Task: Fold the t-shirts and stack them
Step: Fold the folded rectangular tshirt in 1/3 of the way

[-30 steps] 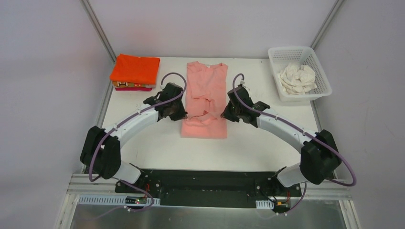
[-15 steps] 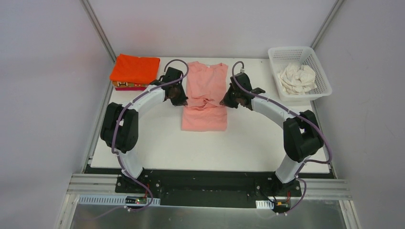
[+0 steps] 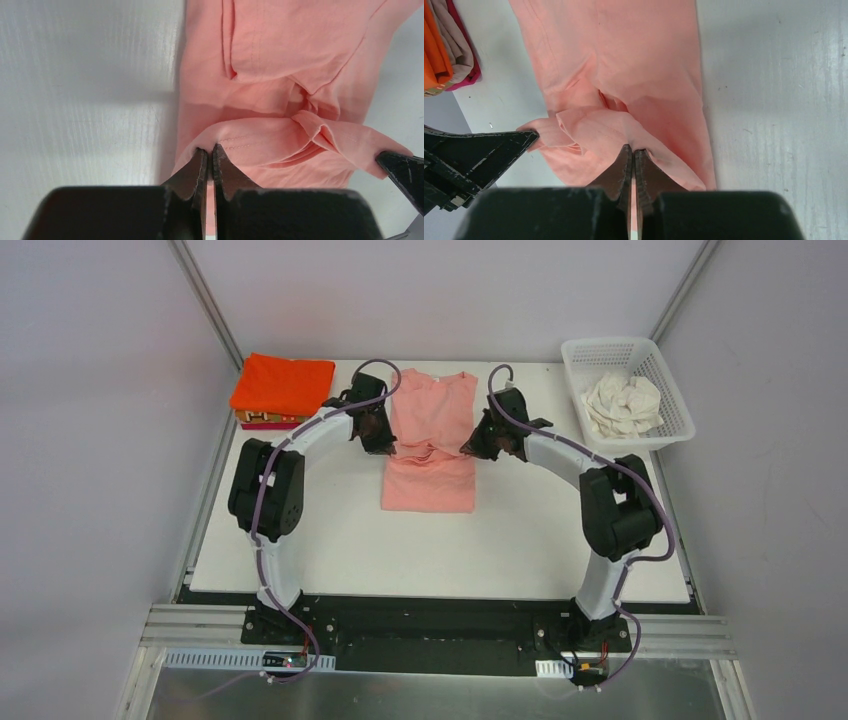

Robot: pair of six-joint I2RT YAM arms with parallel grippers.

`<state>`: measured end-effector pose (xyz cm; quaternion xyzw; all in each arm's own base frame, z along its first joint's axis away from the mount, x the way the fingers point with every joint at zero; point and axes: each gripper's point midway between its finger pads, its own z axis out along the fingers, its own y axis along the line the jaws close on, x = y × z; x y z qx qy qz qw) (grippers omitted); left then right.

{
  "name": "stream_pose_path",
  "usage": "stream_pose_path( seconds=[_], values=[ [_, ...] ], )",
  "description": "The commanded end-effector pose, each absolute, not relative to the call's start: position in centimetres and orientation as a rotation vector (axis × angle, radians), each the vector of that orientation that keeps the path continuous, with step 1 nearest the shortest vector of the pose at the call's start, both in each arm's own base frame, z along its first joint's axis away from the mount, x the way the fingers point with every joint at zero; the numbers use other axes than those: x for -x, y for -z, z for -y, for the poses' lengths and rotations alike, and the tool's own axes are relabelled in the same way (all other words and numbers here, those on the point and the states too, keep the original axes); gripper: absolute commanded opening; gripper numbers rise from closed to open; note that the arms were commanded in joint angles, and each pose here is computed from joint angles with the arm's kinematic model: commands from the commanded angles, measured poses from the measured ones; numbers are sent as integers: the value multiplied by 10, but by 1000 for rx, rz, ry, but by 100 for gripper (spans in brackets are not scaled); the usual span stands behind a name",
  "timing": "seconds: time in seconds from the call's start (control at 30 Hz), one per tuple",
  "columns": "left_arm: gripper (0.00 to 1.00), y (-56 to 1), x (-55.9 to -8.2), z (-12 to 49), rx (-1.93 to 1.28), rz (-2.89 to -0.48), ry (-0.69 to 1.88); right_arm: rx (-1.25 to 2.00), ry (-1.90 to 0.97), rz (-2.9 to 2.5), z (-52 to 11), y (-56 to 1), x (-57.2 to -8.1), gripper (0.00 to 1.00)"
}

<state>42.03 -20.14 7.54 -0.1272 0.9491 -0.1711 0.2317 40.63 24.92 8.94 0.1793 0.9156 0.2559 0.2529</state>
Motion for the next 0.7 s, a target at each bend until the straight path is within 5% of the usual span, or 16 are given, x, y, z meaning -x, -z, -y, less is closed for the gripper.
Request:
stream_pose_path(
  seconds=[0.0,0.3,0.43,0.57,0.67],
  values=[
    [0,-78,-435,198,310,-2600,475,-500,-752,-2427,-254,-101,-427,0],
    [9,-62,-442,190,336,-2631,454,-552,-767,-2461,-248,-81,-437,0],
    [25,-59,-444,192,338,-2644,473,-584,-770,-2461,-247,-77,-443,3],
    [52,-75,-442,193,335,-2623,505,-599,-789,-2429,-247,-91,-448,34],
    [83,-94,-439,183,346,-2582,467,-593,-766,-2393,-241,-111,-447,54]
  ],
)
